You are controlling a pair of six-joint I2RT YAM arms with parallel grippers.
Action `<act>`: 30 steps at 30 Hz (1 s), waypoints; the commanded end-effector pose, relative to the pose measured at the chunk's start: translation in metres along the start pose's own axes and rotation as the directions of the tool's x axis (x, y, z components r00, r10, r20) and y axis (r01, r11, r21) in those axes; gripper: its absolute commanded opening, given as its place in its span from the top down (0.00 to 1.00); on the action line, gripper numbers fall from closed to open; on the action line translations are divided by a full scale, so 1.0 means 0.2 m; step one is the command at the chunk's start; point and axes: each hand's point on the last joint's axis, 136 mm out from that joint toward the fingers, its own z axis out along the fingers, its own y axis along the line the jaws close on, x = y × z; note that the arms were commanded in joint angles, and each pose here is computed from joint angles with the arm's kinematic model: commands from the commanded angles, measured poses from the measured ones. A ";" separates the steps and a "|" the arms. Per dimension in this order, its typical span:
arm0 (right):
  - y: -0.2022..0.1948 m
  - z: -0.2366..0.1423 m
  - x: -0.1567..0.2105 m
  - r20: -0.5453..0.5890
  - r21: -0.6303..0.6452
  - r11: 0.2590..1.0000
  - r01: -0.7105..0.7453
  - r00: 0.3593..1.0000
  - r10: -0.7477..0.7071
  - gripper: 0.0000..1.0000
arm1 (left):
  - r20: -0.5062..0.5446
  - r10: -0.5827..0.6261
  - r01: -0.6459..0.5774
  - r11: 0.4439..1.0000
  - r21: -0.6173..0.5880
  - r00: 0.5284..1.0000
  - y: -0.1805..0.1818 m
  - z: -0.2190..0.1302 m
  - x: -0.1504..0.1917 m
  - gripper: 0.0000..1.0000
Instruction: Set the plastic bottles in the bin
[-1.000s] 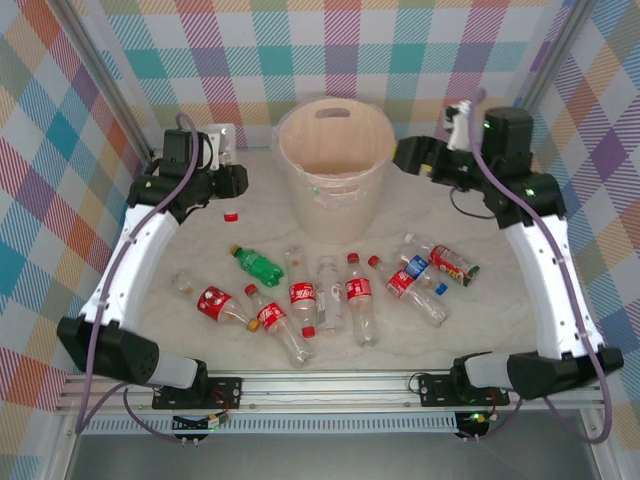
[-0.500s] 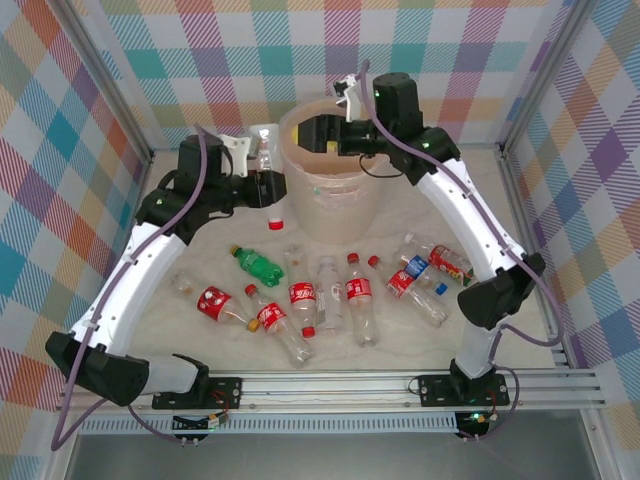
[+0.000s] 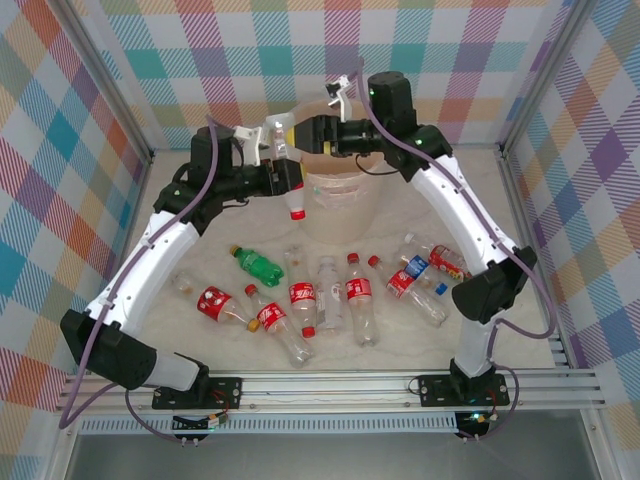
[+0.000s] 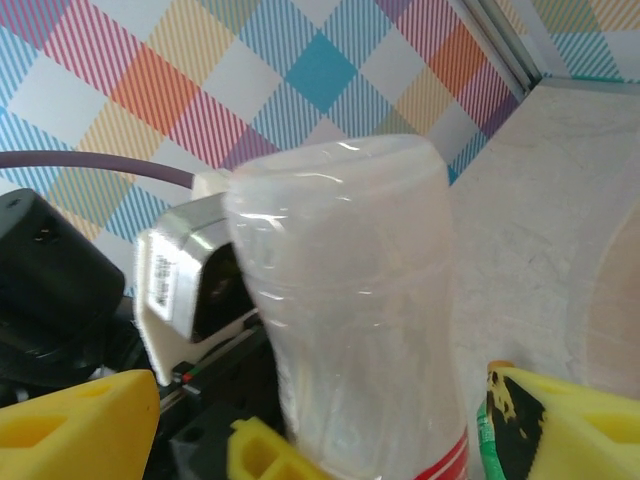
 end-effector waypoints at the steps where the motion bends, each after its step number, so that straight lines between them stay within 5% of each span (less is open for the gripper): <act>1: -0.01 0.01 -0.01 -0.011 0.016 0.999 0.044 0.999 -0.044 0.15 | 0.008 0.001 -0.002 0.994 0.105 1.000 -0.11 0.02 -0.02 0.52; 10: -0.10 0.08 -0.04 -0.023 0.034 0.998 0.051 0.998 -0.050 0.15 | -0.045 0.003 0.004 0.989 0.150 0.999 -0.13 0.07 0.03 0.52; 18: -0.15 0.02 -0.04 -0.025 0.057 0.998 0.026 0.999 -0.025 0.33 | -0.003 -0.007 0.007 0.982 0.186 1.000 -0.15 0.10 -0.03 0.51; 23: -0.20 -0.07 -0.10 0.029 0.118 0.993 0.015 0.999 -0.018 0.39 | 0.025 -0.014 0.009 0.979 0.204 1.000 -0.16 0.12 -0.06 0.37; 27: -0.24 -0.13 -0.18 0.083 0.130 0.991 -0.019 0.997 0.008 0.41 | 0.047 0.004 -0.014 0.976 0.216 0.999 -0.20 0.10 -0.10 0.05; 30: -0.30 -0.22 -0.28 0.145 0.132 0.990 -0.049 0.989 0.030 0.42 | 0.049 0.000 -0.007 0.990 0.143 0.999 -0.16 0.06 -0.14 0.00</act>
